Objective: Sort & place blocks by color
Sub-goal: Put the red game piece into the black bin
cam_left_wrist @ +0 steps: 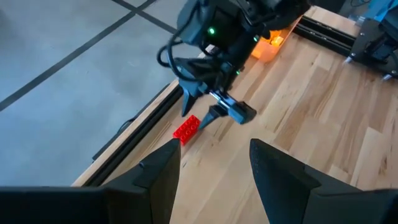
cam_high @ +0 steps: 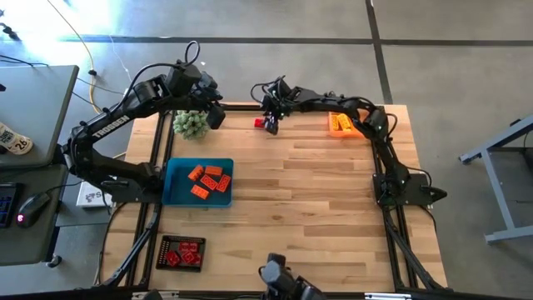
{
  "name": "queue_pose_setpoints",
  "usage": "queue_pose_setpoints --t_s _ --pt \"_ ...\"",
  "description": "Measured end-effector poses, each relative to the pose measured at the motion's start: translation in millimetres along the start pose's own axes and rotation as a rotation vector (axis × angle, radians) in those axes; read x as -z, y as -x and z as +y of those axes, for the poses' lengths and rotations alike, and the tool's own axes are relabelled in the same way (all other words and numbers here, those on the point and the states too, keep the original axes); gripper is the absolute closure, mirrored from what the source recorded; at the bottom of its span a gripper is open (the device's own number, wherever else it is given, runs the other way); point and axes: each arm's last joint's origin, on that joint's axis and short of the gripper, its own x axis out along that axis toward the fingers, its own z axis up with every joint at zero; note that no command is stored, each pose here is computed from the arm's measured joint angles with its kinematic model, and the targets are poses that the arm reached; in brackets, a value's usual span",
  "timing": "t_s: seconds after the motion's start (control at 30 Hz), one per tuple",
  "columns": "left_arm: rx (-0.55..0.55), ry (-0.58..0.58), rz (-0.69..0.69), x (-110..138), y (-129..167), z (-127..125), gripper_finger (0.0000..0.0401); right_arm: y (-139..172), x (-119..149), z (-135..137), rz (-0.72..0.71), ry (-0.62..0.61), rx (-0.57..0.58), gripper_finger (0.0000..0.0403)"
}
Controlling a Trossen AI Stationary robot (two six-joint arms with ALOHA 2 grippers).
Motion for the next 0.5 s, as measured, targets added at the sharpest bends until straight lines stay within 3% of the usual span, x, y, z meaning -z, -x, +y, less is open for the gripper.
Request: queue_pose_setpoints --t_s 0.17,0.5 --pt "0.000 -0.001 0.000 0 0 0 0.0221 -4 -2 10 0.038 0.091 0.062 0.0203" --pt "0.000 0.000 0.000 0 0 0 0.0221 0 3 0 0.053 0.007 0.070 0.0203"
